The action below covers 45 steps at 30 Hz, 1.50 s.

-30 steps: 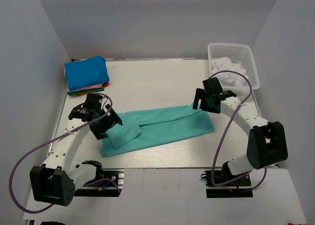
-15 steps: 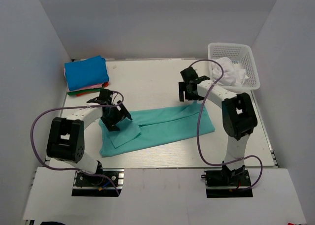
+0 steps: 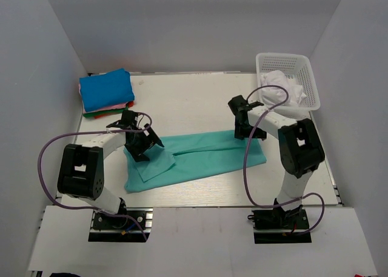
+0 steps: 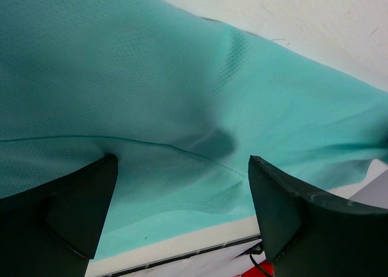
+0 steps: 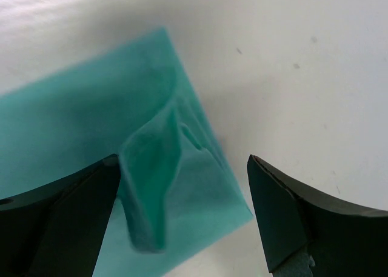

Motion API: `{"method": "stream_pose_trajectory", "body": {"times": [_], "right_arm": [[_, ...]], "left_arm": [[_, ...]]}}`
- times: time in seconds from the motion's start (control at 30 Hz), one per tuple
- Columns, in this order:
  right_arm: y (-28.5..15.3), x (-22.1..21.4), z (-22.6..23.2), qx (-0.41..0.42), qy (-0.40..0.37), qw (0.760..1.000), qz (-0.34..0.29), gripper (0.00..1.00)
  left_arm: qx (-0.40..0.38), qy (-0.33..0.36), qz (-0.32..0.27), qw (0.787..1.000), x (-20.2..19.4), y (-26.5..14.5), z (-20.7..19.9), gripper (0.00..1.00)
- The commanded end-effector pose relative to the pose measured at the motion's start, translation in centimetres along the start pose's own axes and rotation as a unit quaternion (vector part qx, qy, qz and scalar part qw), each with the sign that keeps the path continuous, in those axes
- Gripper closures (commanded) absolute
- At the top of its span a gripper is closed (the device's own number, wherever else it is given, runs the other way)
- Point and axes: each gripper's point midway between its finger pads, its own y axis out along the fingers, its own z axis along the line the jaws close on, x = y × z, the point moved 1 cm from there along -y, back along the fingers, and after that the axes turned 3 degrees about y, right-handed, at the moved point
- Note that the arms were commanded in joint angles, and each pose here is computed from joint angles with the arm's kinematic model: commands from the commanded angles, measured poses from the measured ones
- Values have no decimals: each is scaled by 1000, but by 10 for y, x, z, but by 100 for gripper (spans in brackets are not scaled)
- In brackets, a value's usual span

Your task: Fold and stack the t-shirts

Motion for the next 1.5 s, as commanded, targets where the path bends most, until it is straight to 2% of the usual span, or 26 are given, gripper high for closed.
{"method": "stream_pose_trajectory", "body": {"times": [0.0, 0.27, 0.33, 0.4, 0.43, 0.47, 0.53, 0.57, 0.7, 0.77, 0.8, 0.83, 0.87, 0.9, 0.97, 1.03, 1.07, 1.1, 1.13, 1.17, 1.2, 1.27, 1.3, 1.37, 1.4, 1.47], "right_arm": [[-13, -22, -45, -66, 41, 997, -1, 10], [-28, -62, -94, -97, 97, 990, 13, 10], [-40, -51, -89, -54, 94, 994, -5, 10], [-53, -29, -64, 33, 107, 993, -37, 10], [-59, -20, -57, 62, 69, 994, -51, 10], [-70, -9, -32, 141, 66, 986, -65, 10], [-80, 23, -10, 204, 47, 969, -128, 10], [-89, 24, 8, 259, 25, 957, -127, 10], [-90, 50, 42, 313, 10, 938, -149, 10], [-69, 43, 58, 317, -13, 941, -120, 10], [-57, 38, 61, 309, -17, 945, -103, 10], [-44, 31, 62, 295, -21, 952, -84, 10], [-38, 25, 64, 286, -22, 955, -71, 10], [-34, 16, 65, 282, -28, 957, -58, 10], [-35, 2, 63, 283, -29, 957, -50, 10], [-32, -30, 65, 301, -37, 953, -23, 10], [-45, -31, 63, 314, -36, 948, -34, 10], [-49, -54, 68, 335, -40, 941, -7, 10], [-50, -72, 63, 336, -43, 941, 8, 10], [-58, -79, 62, 346, -46, 937, 7, 10], [-60, -121, 66, 361, -62, 929, 51, 10], [-78, -142, 70, 399, -72, 912, 61, 10], [-94, -176, 72, 426, -105, 895, 82, 10], [-110, -206, 75, 443, -125, 881, 108, 10], [-123, -220, 77, 462, -148, 868, 104, 10], [-136, -236, 79, 471, -174, 859, 105, 10]], "left_arm": [[76, -6, 19, 997, -15, 15, 38, 0], [85, 2, 17, 996, -5, 16, 34, 0], [88, 8, 21, 996, -4, 16, 35, 0], [84, 15, 16, 996, 0, 15, 31, 0], [79, 21, 11, 997, 7, 15, 25, 0], [79, 26, 13, 996, 7, 17, 22, 0], [79, 36, 5, 996, 19, 18, 14, 0], [78, 37, 4, 996, 24, 20, 11, 0], [71, 49, -11, 996, 52, 33, -7, 0], [83, 50, 4, 995, 57, 52, -5, 0], [93, 49, 4, 994, 63, 59, -5, 0], [81, 62, -8, 995, 81, 61, -25, 0], [104, 60, 22, 992, 79, 80, -15, 0], [85, 74, -1, 994, 105, 81, -38, 0], [83, 91, -1, 992, 121, 93, -54, 0], [66, 117, -17, 991, 151, 115, -87, 0], [66, 116, -9, 991, 157, 120, -94, 0], [35, 140, -25, 989, 173, 134, -127, 0], [13, 148, -30, 988, 181, 141, -140, 0], [-36, 167, -52, 984, 191, 137, -176, 0], [-99, 175, -51, 978, 193, 143, -199, 0], [-184, 186, -21, 965, 169, 163, -229, 0], [-233, 187, -52, 953, 175, 161, -255, 0], [-276, 206, -63, 937, 159, 166, -286, 0], [-287, 211, -66, 932, 154, 178, -294, 0], [-315, 229, -74, 918, 137, 183, -320, 0]]}}
